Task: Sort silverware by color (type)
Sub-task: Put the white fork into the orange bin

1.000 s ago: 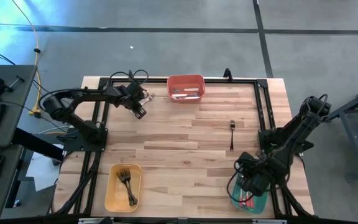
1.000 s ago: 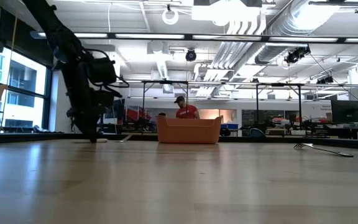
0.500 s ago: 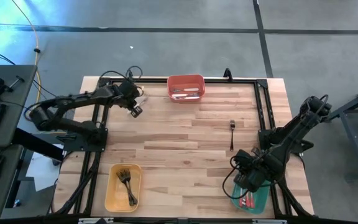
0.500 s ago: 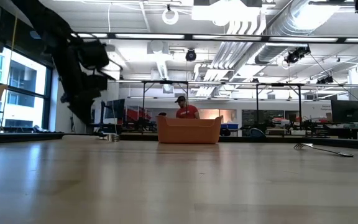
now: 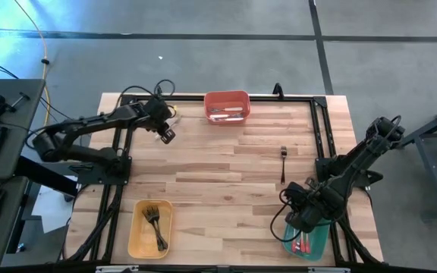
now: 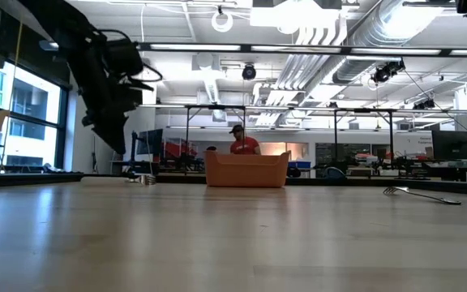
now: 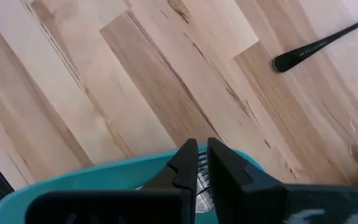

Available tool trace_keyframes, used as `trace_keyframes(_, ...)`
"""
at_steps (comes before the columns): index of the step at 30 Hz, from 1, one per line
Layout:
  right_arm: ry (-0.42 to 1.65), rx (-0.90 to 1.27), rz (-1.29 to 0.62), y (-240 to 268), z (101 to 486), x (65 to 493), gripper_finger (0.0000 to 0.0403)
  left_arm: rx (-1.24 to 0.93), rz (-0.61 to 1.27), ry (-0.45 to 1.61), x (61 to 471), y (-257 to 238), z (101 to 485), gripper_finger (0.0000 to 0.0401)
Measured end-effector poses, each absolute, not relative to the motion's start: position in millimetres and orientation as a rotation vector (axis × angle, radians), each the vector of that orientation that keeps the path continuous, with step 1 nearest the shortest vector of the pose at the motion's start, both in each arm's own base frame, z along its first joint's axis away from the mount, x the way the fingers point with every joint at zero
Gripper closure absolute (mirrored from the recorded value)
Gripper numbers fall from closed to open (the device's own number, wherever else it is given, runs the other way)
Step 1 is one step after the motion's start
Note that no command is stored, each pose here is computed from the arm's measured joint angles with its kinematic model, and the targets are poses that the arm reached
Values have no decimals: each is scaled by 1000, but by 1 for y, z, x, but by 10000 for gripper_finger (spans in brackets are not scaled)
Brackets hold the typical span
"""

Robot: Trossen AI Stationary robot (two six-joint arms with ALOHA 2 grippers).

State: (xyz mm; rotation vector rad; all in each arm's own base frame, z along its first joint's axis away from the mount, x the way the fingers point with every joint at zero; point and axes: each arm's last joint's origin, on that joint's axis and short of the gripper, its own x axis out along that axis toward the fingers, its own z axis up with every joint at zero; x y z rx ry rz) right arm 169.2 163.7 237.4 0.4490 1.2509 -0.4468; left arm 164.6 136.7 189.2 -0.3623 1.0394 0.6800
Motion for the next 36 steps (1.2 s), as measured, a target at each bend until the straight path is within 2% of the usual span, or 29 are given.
trace_keyframes(9, 1234, 450, -448, 164, 238, 170, 383, -261, 689, 1105, 187, 159, 152, 278)
trace_keyframes(14, 1216, 432, -449, 163, 238, 171, 382, -258, 679, 1152, 190, 165, 137, 256)
trace_keyframes(19, 1208, 421, -448, 163, 238, 171, 382, -281, 676, 1183, 188, 168, 129, 282)
trace_keyframes(25, 1207, 423, -446, 163, 238, 171, 382, -248, 641, 1215, 187, 168, 129, 380)
trace_keyframes(36, 1205, 423, -446, 163, 238, 171, 382, -277, 608, 1234, 183, 162, 137, 382)
